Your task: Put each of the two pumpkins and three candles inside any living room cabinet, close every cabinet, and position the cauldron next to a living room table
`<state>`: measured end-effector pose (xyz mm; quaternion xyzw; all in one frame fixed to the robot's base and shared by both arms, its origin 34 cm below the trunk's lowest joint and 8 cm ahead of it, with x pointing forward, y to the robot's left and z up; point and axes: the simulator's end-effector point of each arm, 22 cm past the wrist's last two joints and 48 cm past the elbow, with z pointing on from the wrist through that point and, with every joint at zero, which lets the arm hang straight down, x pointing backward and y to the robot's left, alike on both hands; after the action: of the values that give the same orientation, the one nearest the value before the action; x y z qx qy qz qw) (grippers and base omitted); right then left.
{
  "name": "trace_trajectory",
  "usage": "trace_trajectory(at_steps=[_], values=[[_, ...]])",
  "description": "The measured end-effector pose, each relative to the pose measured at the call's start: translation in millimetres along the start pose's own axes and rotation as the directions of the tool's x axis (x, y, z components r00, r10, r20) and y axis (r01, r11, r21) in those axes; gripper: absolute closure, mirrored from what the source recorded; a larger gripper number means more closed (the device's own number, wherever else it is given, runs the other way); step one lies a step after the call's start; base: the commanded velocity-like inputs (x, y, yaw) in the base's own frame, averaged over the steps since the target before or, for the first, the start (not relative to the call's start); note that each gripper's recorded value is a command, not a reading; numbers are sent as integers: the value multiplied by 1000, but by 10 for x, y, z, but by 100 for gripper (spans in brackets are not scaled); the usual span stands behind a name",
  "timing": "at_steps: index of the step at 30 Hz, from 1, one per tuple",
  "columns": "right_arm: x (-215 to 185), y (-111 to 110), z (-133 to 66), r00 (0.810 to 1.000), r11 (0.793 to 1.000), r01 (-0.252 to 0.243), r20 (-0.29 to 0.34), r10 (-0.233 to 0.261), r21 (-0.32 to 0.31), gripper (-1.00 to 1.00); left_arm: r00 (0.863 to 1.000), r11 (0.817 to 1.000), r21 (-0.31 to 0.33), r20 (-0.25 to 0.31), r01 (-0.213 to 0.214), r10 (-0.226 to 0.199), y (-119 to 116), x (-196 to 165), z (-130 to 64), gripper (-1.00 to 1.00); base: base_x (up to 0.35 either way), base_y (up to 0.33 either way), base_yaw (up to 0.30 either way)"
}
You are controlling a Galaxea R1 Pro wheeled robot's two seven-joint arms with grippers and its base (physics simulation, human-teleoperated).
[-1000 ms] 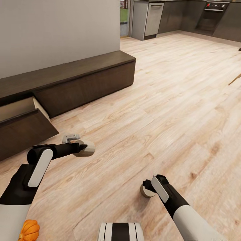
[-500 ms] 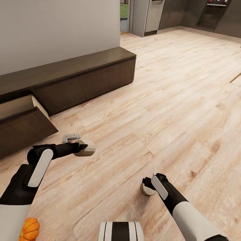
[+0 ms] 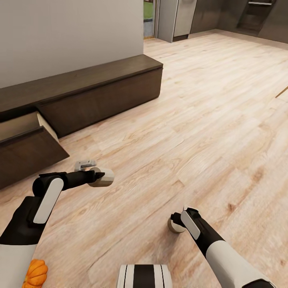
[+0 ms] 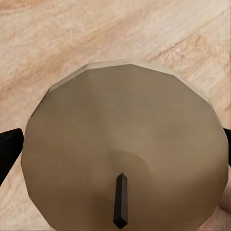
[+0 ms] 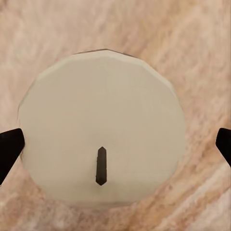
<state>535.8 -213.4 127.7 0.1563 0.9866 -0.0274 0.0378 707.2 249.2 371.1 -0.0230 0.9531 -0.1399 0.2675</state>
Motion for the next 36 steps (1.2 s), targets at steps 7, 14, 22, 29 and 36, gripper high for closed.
trace_trajectory(at_steps=[7,14,22,29,36], values=[[-37,55,12,1000,1000,-5,9,5,-13,-100,1000,1000,-1,-11,3,-3,21,51,54,100,0,0,0],[-37,57,11,1000,1000,-1,10,1,-11,-100,1000,1000,-1,-11,3,-3,20,51,54,100,0,0,0],[-22,89,9,1000,1000,0,7,0,-16,-100,1000,1000,-1,-11,3,-3,19,51,54,100,0,0,0],[-21,95,11,1000,1000,0,7,0,-22,-100,1000,1000,-1,-11,3,-3,19,51,54,100,0,0,0],[14,171,31,1000,997,-8,-4,7,-72,-100,1000,1000,0,-11,3,-3,16,52,55,100,0,0,0]])
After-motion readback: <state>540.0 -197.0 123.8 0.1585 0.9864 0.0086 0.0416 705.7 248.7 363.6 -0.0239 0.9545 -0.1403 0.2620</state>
